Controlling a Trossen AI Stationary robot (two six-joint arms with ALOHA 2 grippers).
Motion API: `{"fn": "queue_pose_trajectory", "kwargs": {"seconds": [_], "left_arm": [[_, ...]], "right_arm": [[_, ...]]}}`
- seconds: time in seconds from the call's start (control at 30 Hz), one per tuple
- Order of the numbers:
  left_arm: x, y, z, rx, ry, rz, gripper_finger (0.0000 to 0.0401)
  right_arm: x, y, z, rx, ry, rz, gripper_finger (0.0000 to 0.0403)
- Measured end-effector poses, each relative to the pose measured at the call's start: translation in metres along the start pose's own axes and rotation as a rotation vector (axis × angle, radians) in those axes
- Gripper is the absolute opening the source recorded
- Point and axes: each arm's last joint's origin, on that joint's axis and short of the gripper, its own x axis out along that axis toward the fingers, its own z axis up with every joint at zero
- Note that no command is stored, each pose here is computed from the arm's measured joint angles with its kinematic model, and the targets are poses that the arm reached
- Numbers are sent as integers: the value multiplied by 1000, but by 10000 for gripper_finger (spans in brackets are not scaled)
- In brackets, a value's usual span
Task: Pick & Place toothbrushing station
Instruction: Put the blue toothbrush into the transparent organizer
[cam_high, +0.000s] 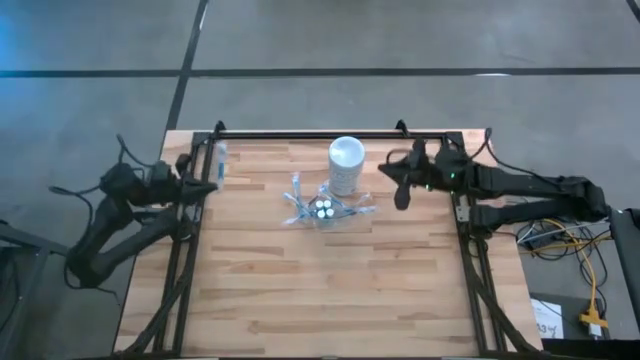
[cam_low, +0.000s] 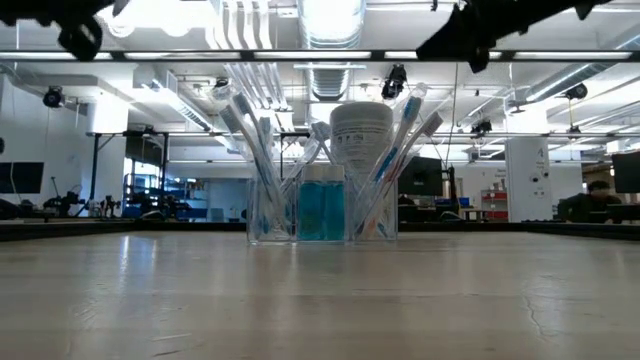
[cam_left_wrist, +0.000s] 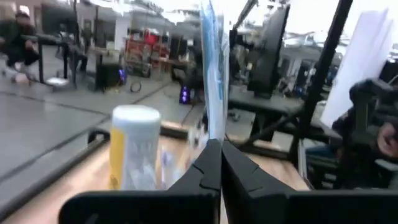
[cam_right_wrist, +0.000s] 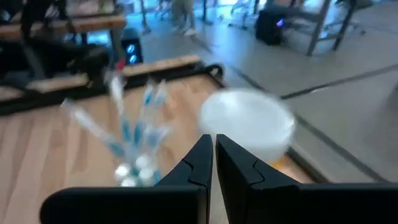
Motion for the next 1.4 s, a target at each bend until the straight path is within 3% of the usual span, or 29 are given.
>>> {"fn": "queue_pose_trajectory", "kwargs": {"seconds": [0.1, 0.2, 0.37, 0.67, 0.73, 0.87, 1.03, 1.13, 1.4], "left_arm": [[-10, -5, -6, 28, -63, -22, 0], [-4, 0, -15, -7, -18, -30, 0], [8, 7, -17, 25, -47, -55, 0], [21, 16, -25, 59, -7, -100, 0], [25, 19, -29, 73, -22, -125, 0], [34, 25, -35, 101, -85, -162, 0], [46, 32, -34, 113, -143, -182, 0], [54, 37, -33, 105, -137, -181, 0], [79, 50, -32, 91, -165, -168, 0]], "right_arm": [[1, -14, 11, 33, -27, -61, 18], [3, -26, 11, 146, 24, -103, 18], [8, -38, 15, 367, 107, 29, 18], [31, -35, 9, 423, 270, 101, 18], [34, -29, 7, 381, 310, 111, 18], [33, -9, -1, 177, 355, -32, 18], [25, 25, 12, 79, 202, 142, 17], [19, 48, 13, 23, 102, 190, 18], [21, 114, -21, -89, -178, 263, 18]]}}
